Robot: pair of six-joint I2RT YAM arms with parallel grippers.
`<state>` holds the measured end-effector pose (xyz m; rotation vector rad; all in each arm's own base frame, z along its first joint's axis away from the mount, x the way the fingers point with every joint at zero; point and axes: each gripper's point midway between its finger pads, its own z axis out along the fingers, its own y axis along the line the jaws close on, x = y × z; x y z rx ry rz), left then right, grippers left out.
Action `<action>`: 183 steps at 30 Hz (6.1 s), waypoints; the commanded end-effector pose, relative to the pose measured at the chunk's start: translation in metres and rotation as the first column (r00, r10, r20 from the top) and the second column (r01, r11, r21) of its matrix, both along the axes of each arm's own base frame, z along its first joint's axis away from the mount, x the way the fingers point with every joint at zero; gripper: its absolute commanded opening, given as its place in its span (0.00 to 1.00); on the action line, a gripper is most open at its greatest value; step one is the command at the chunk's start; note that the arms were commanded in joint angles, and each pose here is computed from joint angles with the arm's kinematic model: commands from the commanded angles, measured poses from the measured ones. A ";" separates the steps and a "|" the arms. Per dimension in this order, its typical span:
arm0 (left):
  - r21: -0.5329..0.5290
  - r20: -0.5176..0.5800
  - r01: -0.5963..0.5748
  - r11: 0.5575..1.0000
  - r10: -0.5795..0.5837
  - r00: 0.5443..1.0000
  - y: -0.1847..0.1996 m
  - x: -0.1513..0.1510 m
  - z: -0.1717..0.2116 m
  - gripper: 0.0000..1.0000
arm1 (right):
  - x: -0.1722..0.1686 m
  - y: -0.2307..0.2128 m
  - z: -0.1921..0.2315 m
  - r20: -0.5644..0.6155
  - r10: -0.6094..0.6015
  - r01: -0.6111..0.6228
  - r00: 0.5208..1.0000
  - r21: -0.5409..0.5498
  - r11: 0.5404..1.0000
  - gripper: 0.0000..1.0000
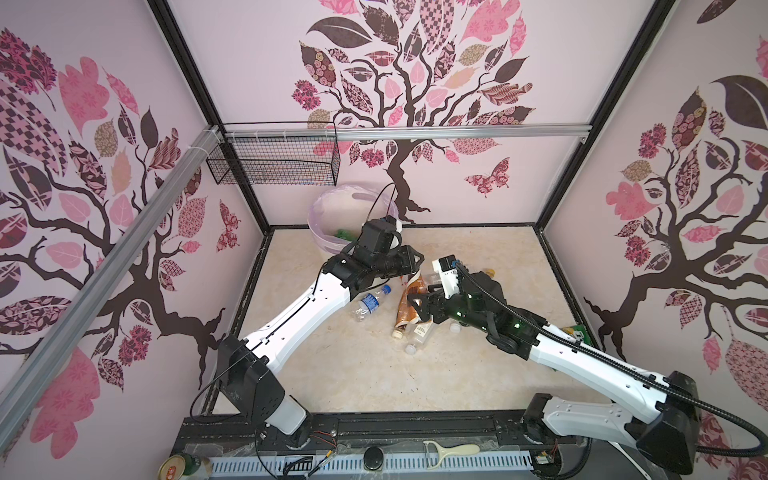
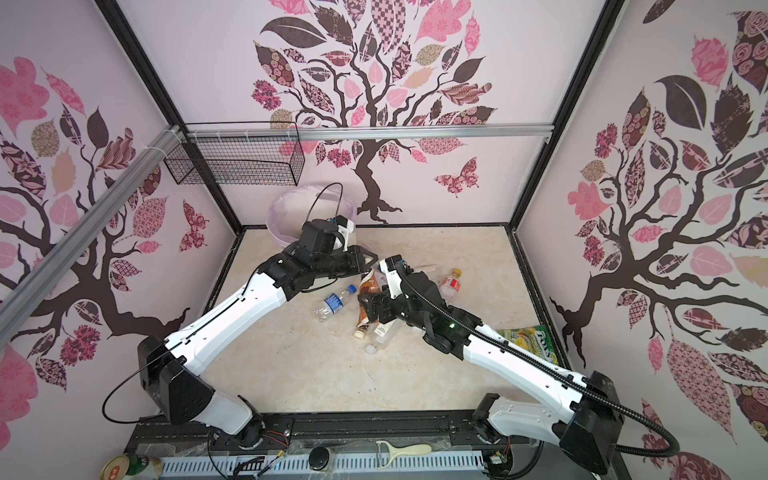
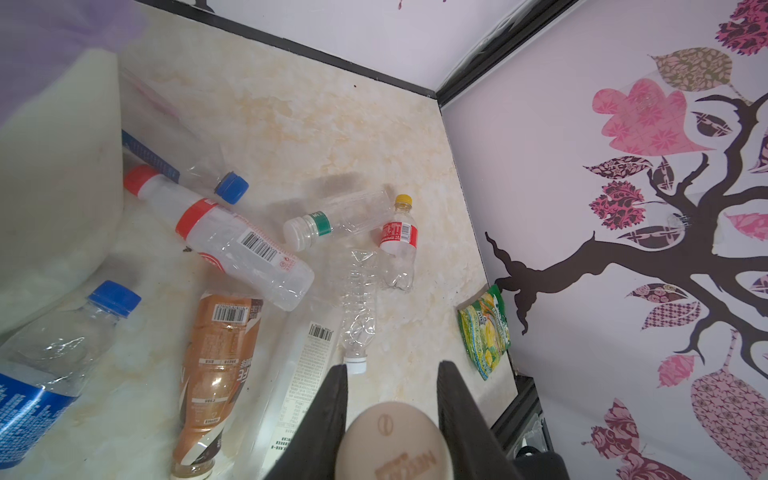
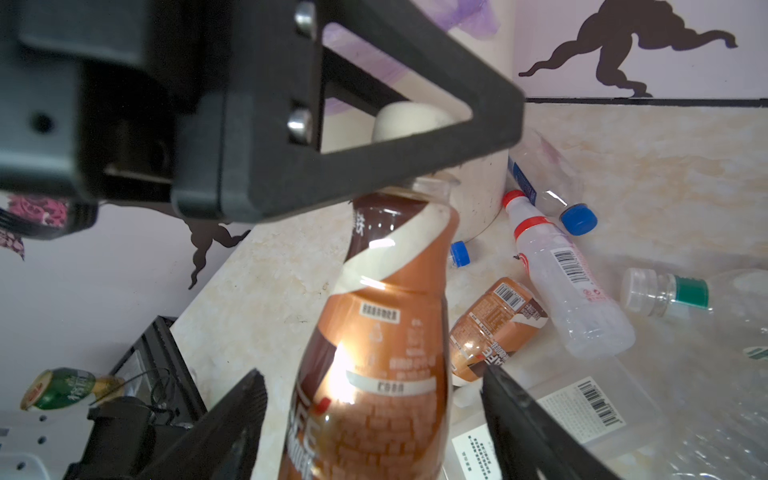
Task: Throw the plastic bottles in the bin
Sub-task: 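Grasp the coffee bottle cap with left gripper while right gripper holds it, then open right gripper and raise the coffee bottle with left gripper over bin, then open left gripper above the bin to drop the coffee bottle, then lower left arm back to pile while right gripper moves to clear square bottle, then position right gripper around the clear square barcode bottle and close on it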
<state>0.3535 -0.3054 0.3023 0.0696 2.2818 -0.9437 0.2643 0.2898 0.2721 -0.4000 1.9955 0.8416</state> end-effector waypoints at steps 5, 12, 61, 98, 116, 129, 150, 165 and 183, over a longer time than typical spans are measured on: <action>0.081 0.179 -0.065 0.995 0.050 0.983 0.025 0.021 0.062 0.24 | -0.006 -0.017 0.021 0.053 -0.038 0.037 0.998 0.013 0.999 1.00; 0.129 0.407 -0.191 0.973 0.124 0.905 0.058 0.037 0.139 0.26 | -0.007 -0.018 0.049 0.084 -0.036 0.032 0.996 0.042 0.999 0.99; -0.020 0.795 -0.498 0.867 0.316 0.518 0.173 0.052 0.248 0.98 | 0.006 0.004 0.084 0.101 -0.022 0.012 0.995 0.105 0.994 1.00; 0.215 0.089 -0.159 0.964 0.143 0.986 0.111 -0.106 -0.073 0.98 | 0.007 -0.053 -0.174 -0.453 -0.298 0.269 0.840 -0.129 0.954 0.99; 0.201 0.026 -0.165 0.966 0.163 0.986 0.117 -0.119 -0.104 0.98 | 0.019 -0.044 -0.223 -0.497 -0.382 0.300 0.779 -0.240 0.923 0.99; 0.210 0.005 -0.141 0.968 0.143 0.990 0.109 -0.116 -0.110 0.98 | 0.012 -0.049 -0.200 -0.474 -0.361 0.306 0.803 -0.192 0.932 0.99; 0.213 0.003 -0.156 0.965 0.159 0.987 0.116 -0.120 -0.114 0.98 | 0.016 -0.030 -0.222 -0.493 -0.381 0.293 0.782 -0.248 0.923 0.98; 0.207 -0.015 -0.148 0.967 0.155 0.988 0.110 -0.118 -0.121 0.98 | 0.013 -0.067 -0.212 -0.367 -0.464 0.340 0.806 -0.354 0.871 0.97; 0.189 -0.023 -0.147 0.971 0.154 0.988 0.106 -0.117 -0.124 0.98 | 0.008 -0.041 -0.195 -0.406 -0.413 0.318 0.815 -0.283 0.905 0.97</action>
